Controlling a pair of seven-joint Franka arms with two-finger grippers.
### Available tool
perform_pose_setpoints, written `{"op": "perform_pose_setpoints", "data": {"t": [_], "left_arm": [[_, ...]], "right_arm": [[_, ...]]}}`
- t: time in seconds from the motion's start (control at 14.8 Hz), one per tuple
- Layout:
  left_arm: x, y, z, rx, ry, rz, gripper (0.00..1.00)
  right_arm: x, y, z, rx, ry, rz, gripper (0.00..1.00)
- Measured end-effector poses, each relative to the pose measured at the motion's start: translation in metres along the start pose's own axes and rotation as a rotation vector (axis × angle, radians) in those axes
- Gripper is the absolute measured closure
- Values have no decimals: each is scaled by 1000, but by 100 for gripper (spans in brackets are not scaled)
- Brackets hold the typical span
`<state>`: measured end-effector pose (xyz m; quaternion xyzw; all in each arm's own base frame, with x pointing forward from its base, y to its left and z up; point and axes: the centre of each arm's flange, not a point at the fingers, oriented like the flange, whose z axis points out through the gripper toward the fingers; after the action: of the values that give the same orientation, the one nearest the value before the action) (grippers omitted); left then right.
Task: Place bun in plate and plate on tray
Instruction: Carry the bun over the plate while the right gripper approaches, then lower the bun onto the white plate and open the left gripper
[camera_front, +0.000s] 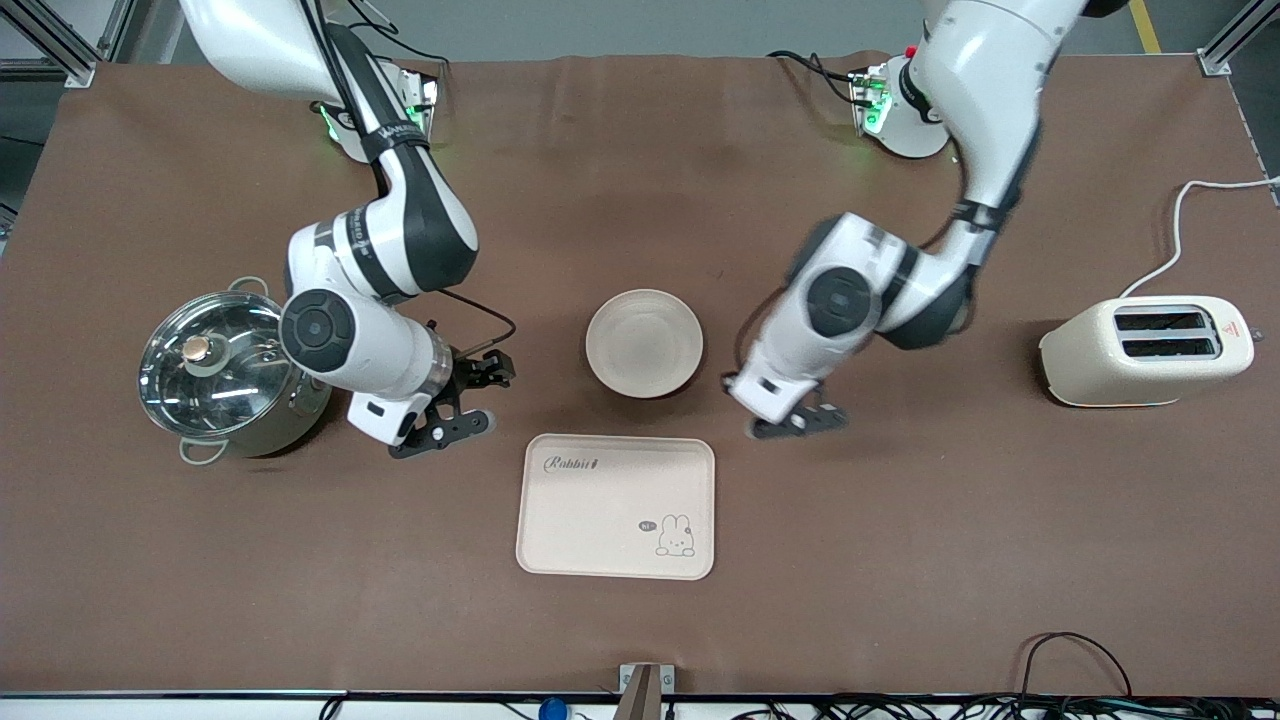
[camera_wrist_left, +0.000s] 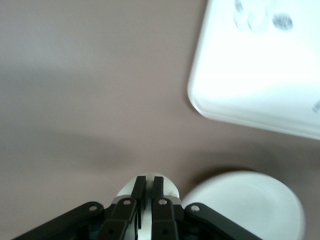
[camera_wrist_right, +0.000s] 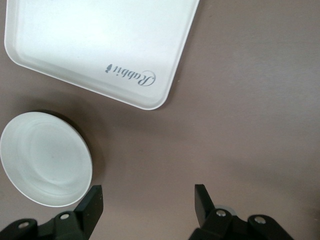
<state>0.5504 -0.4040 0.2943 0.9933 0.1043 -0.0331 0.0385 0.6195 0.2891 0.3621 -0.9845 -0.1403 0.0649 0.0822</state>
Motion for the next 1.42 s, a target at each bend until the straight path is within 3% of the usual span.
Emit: {"op": "perform_pose_setpoints", "data": {"t": [0.2,0.41,0.88,1.02,1.22,1.42], "left_arm": [[-61,48,39,21,-26,-94,91],[-79,63,73,7,-29,-153,89],[-64,62,71,-14,-7,-158,21],[-41,47,50,3,17,-83,1],[29,-15,-16,16,46,28,0],[91,-96,-85,14,93,115,0]], "right_arm": [[1,-18,9,7,8,27,18],[1,-25,20,2,-2,31,16],[3,-28,38,-6,-17,29,12],[3,-33,43,-1,-16,26,12],[3,-51,67,42,-26,33,14],[0,-63,99,47,-45,35,21]]}}
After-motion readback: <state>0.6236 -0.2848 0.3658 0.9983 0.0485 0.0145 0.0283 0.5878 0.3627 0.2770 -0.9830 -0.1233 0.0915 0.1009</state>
